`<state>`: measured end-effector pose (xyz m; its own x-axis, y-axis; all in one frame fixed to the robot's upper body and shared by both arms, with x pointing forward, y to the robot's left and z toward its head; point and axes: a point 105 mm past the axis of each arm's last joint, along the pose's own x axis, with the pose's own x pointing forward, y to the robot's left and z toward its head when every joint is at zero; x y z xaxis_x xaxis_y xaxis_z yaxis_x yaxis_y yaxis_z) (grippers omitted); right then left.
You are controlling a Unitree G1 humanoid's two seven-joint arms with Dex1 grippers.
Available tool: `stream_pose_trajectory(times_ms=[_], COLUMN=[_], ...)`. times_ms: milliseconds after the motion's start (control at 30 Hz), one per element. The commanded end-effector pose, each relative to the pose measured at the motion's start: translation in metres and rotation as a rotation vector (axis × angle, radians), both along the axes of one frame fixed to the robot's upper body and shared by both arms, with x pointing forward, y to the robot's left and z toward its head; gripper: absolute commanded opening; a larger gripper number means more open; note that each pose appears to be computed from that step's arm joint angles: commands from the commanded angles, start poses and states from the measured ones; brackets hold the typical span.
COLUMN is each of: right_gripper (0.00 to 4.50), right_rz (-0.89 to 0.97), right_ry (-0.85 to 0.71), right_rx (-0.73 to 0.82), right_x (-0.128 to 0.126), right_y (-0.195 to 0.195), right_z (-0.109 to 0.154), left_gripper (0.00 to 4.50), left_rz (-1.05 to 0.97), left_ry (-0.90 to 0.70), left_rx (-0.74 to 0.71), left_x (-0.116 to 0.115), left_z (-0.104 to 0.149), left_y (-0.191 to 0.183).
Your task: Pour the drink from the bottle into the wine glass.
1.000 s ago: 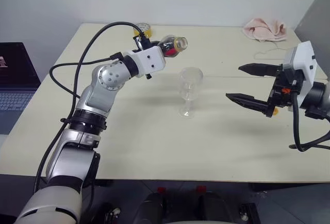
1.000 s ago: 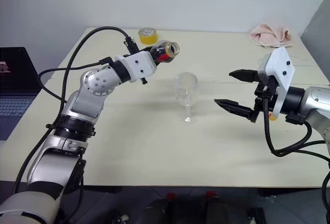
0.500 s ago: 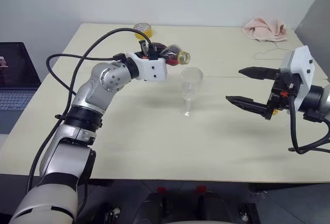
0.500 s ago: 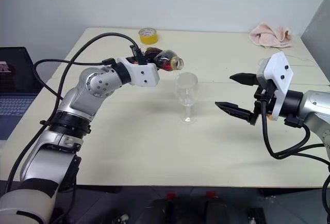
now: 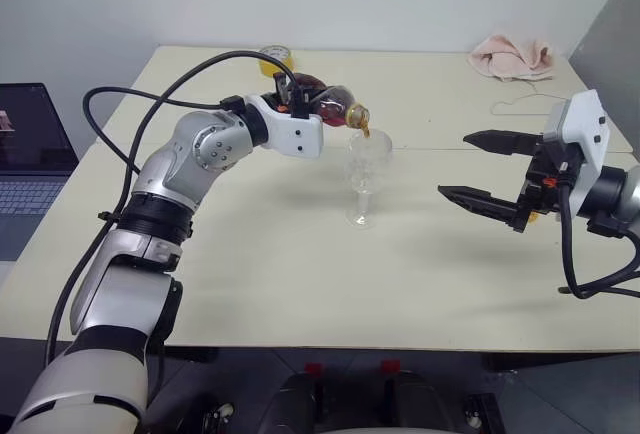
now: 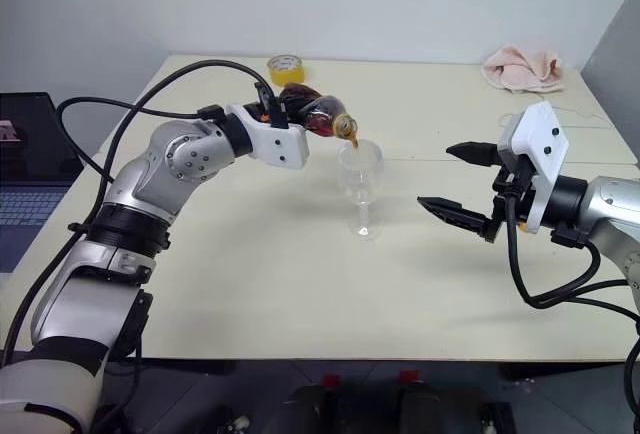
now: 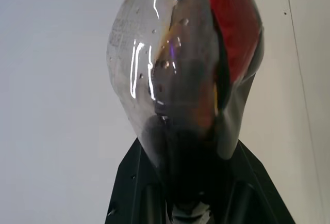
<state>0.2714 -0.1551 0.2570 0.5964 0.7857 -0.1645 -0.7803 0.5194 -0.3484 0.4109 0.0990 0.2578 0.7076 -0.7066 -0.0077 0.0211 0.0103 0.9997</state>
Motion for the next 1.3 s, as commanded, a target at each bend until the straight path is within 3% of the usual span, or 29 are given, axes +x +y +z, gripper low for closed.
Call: stream_pose_trajectory(times_ms=[33,1300], right_gripper=[4.5,4.5], right_rz=[-0.003,-0.026], right_ry=[-0.061,-0.06], right_rx=[-0.002,-0.003], right_x=[-0.003,-0.003], right_y=[0.001,-0.001], right_z=[0.009,0.004], left_gripper=[0.66,0.65], left_rz=[-0.035,-0.065], left_ry=[-0.113,-0.215], left_rx=[-0.004,0.084], left_x=[-0.005,-0.002], left_z=[0.027,0.041], left_y=[-0.005,-0.005])
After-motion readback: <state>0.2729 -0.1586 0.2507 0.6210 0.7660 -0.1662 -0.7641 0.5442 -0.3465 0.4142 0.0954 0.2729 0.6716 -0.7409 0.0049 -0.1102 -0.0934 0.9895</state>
